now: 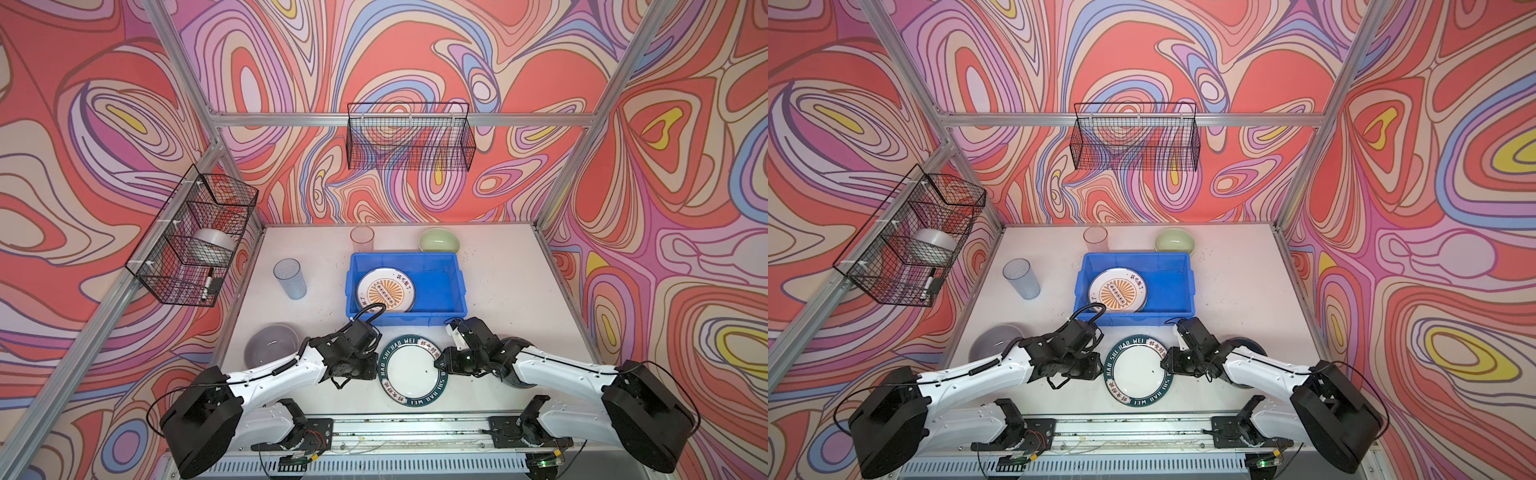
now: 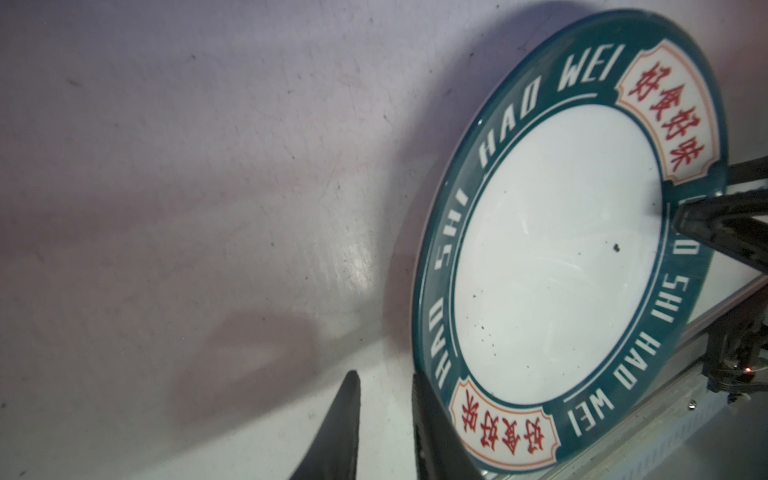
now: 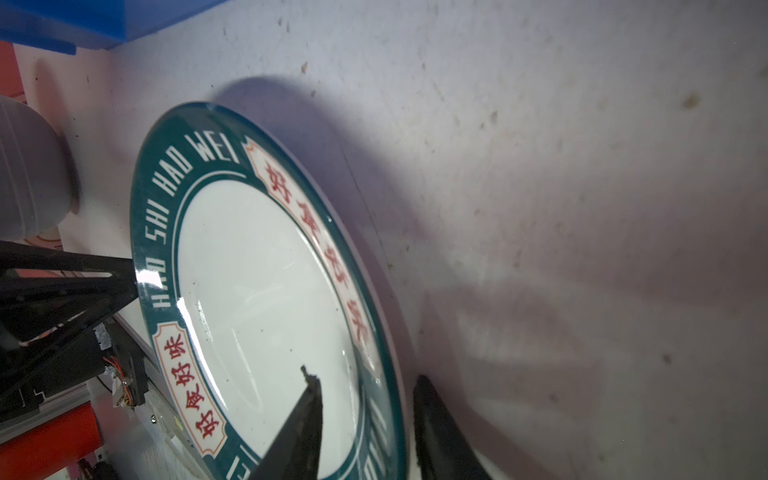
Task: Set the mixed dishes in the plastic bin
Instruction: 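Grip the green-rimmed plate's rim with the right gripper while left gripper pushes it, then lift the green-rimmed plate with the right gripper and carry it over the bin, then lower the green-rimmed plate into the bin onto the sunburst plate with the right gripper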
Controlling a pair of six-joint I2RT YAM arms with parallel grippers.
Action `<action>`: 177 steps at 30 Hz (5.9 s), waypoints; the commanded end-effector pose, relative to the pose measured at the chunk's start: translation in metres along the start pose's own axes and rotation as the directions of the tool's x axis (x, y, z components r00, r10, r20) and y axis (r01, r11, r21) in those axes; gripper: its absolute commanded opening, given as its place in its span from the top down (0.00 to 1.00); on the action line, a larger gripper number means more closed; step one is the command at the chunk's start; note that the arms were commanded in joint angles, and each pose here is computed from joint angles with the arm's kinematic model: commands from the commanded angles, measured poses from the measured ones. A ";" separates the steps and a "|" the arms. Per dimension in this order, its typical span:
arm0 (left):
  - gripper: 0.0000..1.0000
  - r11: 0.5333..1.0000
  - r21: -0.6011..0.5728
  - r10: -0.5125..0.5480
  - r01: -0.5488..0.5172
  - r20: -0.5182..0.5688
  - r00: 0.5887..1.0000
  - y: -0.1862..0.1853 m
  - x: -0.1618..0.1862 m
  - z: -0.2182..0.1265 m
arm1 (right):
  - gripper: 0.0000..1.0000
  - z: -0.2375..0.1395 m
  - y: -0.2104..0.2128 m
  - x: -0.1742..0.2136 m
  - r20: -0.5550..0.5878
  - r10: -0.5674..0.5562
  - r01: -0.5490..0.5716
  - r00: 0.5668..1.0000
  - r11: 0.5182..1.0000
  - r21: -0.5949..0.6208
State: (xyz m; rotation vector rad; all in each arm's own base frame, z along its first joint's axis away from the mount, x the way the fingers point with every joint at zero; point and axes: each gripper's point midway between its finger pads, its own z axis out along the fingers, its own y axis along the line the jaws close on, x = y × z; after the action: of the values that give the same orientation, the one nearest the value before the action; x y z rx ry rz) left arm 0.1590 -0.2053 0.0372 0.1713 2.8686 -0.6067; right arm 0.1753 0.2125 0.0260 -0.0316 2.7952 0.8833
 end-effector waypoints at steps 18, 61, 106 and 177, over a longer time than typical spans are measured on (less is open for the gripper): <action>0.81 0.998 0.045 -0.036 0.037 -0.008 0.999 -0.001 0.007 0.021 | 0.63 0.002 -0.001 0.002 0.005 0.012 -0.012 1.000 1.000 0.009; 0.44 0.992 -0.055 -0.098 0.112 0.210 0.973 0.032 -0.050 -0.093 | 1.00 -0.076 0.102 -0.045 0.060 -0.176 0.183 0.983 0.972 -0.149; 0.68 0.981 -0.139 -0.098 0.136 0.248 0.964 0.057 -0.164 -0.079 | 1.00 -0.039 0.103 -0.264 0.295 -0.117 0.157 0.948 0.981 -0.116; 0.74 0.978 -0.138 -0.111 0.156 0.288 0.951 0.061 -0.160 -0.097 | 0.53 0.027 0.075 -0.237 0.105 -0.237 0.216 0.966 0.960 0.177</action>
State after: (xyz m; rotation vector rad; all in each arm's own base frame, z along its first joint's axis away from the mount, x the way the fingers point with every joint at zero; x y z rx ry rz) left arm 0.3071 -0.1257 0.1242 -0.1244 2.6830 -0.3893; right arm 0.4032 0.2812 0.0816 -0.2376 2.7001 0.6183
